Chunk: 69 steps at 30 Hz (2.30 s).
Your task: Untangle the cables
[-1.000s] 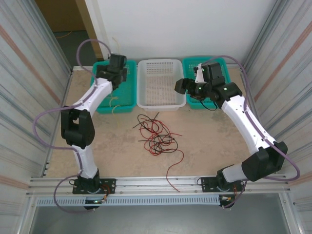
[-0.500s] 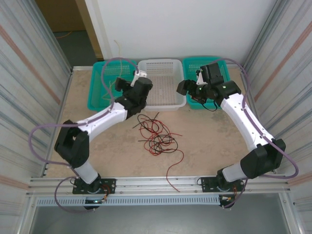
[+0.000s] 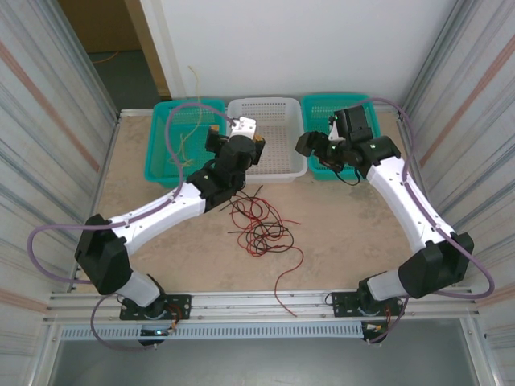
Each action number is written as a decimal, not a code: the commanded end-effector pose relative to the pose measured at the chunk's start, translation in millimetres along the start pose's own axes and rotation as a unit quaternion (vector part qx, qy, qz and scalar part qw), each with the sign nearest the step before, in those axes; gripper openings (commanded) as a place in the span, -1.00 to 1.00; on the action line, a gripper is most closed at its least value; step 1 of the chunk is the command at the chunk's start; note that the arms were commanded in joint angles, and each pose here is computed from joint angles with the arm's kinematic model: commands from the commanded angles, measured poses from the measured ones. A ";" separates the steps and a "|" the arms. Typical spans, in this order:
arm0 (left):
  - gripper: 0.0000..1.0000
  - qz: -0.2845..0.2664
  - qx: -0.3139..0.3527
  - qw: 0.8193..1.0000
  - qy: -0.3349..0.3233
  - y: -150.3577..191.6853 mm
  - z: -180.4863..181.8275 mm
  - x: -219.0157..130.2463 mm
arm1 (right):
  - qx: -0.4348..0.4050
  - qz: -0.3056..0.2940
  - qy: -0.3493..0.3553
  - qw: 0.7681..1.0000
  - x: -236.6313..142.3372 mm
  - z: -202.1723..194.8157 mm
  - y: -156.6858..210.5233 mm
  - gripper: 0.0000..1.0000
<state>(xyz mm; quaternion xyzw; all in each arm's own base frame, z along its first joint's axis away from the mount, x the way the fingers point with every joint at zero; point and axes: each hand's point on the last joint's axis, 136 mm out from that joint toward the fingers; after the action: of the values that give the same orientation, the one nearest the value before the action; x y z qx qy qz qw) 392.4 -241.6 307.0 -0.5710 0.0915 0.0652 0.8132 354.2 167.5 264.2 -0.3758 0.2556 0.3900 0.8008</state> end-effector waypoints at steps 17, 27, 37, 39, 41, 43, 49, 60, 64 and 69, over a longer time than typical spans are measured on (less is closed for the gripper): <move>0.76 -0.130 0.201 0.967 0.090 -37.2 -102.8 -51.9 | -0.105 0.017 0.025 0.994 8.7 -3.0 53.7 0.60; 0.77 -0.145 0.176 0.969 0.089 -40.0 -131.6 -76.7 | -0.009 0.004 0.019 1.000 11.5 -38.3 14.8 0.61; 0.80 -0.141 0.139 0.975 0.103 -29.7 -116.6 -82.7 | 0.012 -0.017 0.016 1.000 20.6 -37.2 -6.1 0.64; 0.81 -0.129 0.129 0.977 0.106 -25.0 -115.5 -77.5 | 0.012 -0.018 0.019 1.000 21.3 -38.9 -6.1 0.64; 0.80 -0.118 0.113 0.980 0.114 -21.0 -112.3 -72.4 | 0.011 -0.017 0.021 1.000 21.5 -40.5 -4.8 0.64; 0.82 -0.099 0.085 0.984 0.125 -18.2 -105.4 -67.0 | 0.008 -0.014 0.023 1.000 20.8 -41.6 -2.2 0.64; 0.77 0.008 -0.052 0.980 0.190 -2.2 -61.8 -42.0 | -0.042 -0.010 0.056 0.997 20.8 -39.0 18.0 0.65; 0.61 0.217 -0.207 0.922 0.247 81.7 32.2 -12.1 | -0.149 0.017 0.124 0.981 40.8 -26.4 94.2 0.66; 0.57 0.260 -0.180 0.908 0.274 105.0 17.7 -33.9 | -0.121 0.023 0.138 0.983 36.7 -50.5 116.9 0.67; 0.54 0.313 -0.169 0.880 0.314 140.8 -19.3 -67.4 | -0.097 0.063 0.145 0.983 40.7 -77.8 155.4 0.61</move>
<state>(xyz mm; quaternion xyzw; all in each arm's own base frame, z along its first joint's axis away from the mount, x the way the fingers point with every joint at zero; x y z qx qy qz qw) 328.3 -205.5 208.0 -0.6444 0.4520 0.1261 0.6038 253.7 189.7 130.4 -0.5023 0.3404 0.4108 0.6805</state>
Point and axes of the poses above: each hand's point on the last joint's axis, 136 mm out from that joint toward the fingers, its own x axis out along the fingers, its own z axis along the line the jaws close on, y = z × x, and after that the axes turned 3 degrees about x, right-handed
